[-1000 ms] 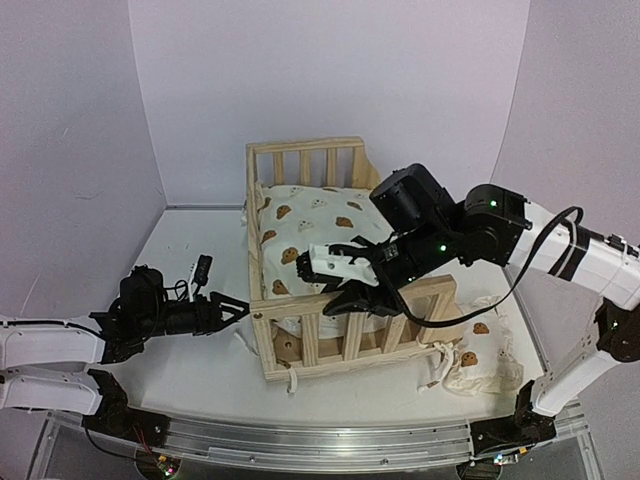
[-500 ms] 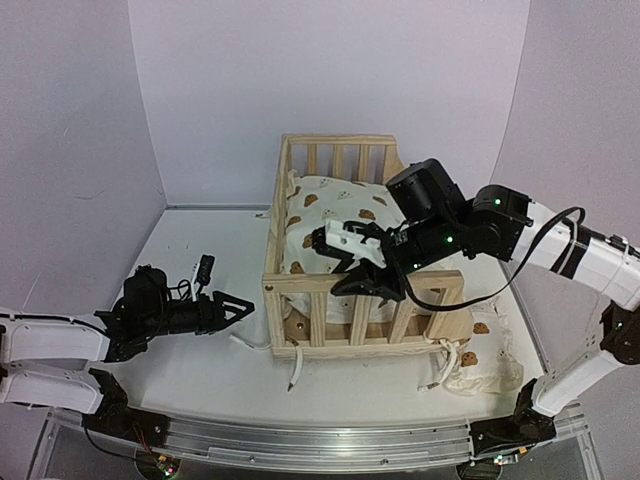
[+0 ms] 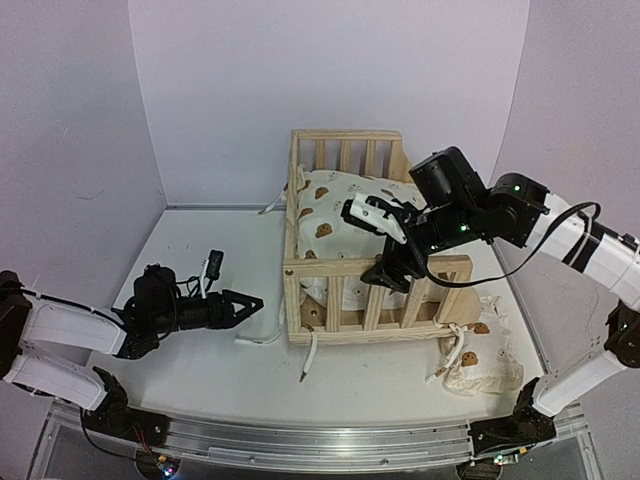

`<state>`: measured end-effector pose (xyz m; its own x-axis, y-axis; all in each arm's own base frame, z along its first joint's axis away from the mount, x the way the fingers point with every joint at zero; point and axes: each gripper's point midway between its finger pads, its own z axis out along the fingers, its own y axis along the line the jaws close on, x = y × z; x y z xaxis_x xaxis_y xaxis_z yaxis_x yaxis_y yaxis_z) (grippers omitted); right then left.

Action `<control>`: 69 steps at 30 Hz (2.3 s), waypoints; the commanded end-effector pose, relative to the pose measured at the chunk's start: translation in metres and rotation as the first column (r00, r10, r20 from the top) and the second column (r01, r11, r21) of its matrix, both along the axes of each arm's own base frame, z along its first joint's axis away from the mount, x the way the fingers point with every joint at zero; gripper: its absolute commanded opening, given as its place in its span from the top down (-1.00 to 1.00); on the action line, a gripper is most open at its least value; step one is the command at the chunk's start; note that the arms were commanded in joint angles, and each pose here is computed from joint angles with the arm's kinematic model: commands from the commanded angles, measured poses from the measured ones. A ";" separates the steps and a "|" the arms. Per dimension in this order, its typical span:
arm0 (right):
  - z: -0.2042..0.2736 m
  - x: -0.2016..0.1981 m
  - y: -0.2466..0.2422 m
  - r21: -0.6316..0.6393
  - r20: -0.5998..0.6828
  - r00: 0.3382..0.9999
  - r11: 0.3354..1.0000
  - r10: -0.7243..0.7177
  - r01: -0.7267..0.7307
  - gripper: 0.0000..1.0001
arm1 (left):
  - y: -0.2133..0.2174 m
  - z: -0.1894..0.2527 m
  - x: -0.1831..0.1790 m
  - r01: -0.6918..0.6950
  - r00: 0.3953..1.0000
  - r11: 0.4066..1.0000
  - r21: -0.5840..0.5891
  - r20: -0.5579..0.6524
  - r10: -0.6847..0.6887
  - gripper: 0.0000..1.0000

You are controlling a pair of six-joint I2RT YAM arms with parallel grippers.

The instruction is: Set up the pet bed

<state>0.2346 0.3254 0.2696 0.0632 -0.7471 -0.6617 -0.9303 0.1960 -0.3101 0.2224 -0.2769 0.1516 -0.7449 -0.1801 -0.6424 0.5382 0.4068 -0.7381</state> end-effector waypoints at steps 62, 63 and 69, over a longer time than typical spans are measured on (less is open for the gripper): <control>-0.200 -0.061 0.096 0.452 -0.351 0.676 0.516 -0.648 0.728 -0.37 | -0.014 -0.119 -0.029 -0.120 0.984 0.827 0.549 0.174 0.027 1.00; -0.203 -0.059 0.096 0.452 -0.345 0.671 0.511 -0.656 0.731 -0.34 | -0.016 -0.111 -0.033 -0.103 0.987 0.849 0.518 0.160 0.022 1.00; -0.205 -0.060 0.104 0.452 -0.353 0.673 0.512 -0.650 0.731 0.19 | -0.021 -0.096 -0.069 0.040 0.999 0.931 0.362 -0.034 -0.030 1.00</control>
